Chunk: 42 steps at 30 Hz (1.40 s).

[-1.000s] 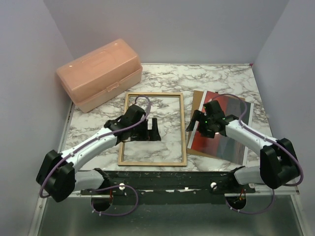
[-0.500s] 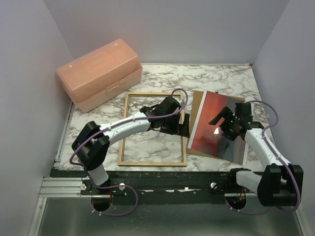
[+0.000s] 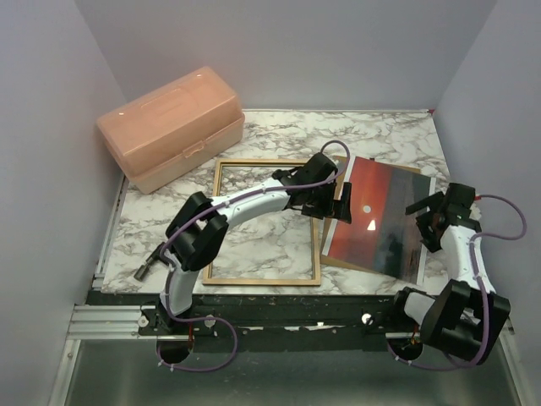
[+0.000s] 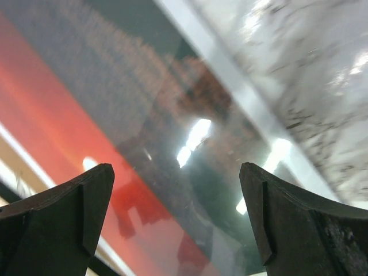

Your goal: Put the photo into the frame

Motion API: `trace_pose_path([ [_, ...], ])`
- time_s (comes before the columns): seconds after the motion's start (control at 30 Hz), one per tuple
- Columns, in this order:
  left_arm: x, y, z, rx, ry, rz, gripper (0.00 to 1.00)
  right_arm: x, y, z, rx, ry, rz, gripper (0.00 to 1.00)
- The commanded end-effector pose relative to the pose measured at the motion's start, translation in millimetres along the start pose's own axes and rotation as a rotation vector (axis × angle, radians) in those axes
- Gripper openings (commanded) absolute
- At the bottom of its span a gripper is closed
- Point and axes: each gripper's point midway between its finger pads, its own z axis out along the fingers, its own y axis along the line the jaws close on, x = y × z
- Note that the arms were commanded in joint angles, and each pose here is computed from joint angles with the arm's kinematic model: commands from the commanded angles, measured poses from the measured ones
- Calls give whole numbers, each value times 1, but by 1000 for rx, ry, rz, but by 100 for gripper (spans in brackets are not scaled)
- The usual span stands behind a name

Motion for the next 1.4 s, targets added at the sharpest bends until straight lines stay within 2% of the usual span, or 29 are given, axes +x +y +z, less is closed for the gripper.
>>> trace_pose_path([
  [0.0, -8, -10, 21, 19, 12, -16, 99, -30, -35, 3, 126, -92, 81, 100],
  [0.1, -15, -8, 35, 1, 12, -25, 99, -35, -45, 12, 150, -81, 101, 100],
  [0.33, -14, 10, 65, -59, 35, -49, 99, 0, -52, 47, 119, 99, 109, 100],
  [0.53, -9, 28, 78, -122, 45, -64, 99, 1, -51, 47, 92, 82, 103, 100],
  [0.77, 0, 19, 89, -47, 90, -74, 98, 6, -48, 49, 66, 105, 99, 100],
  [1.07, -12, -25, 67, 145, 62, -47, 95, 20, -35, 48, -16, 178, 85, 100],
  [1.37, -28, -51, 24, 198, 5, 0, 94, 17, -19, 36, -83, 198, 73, 100],
])
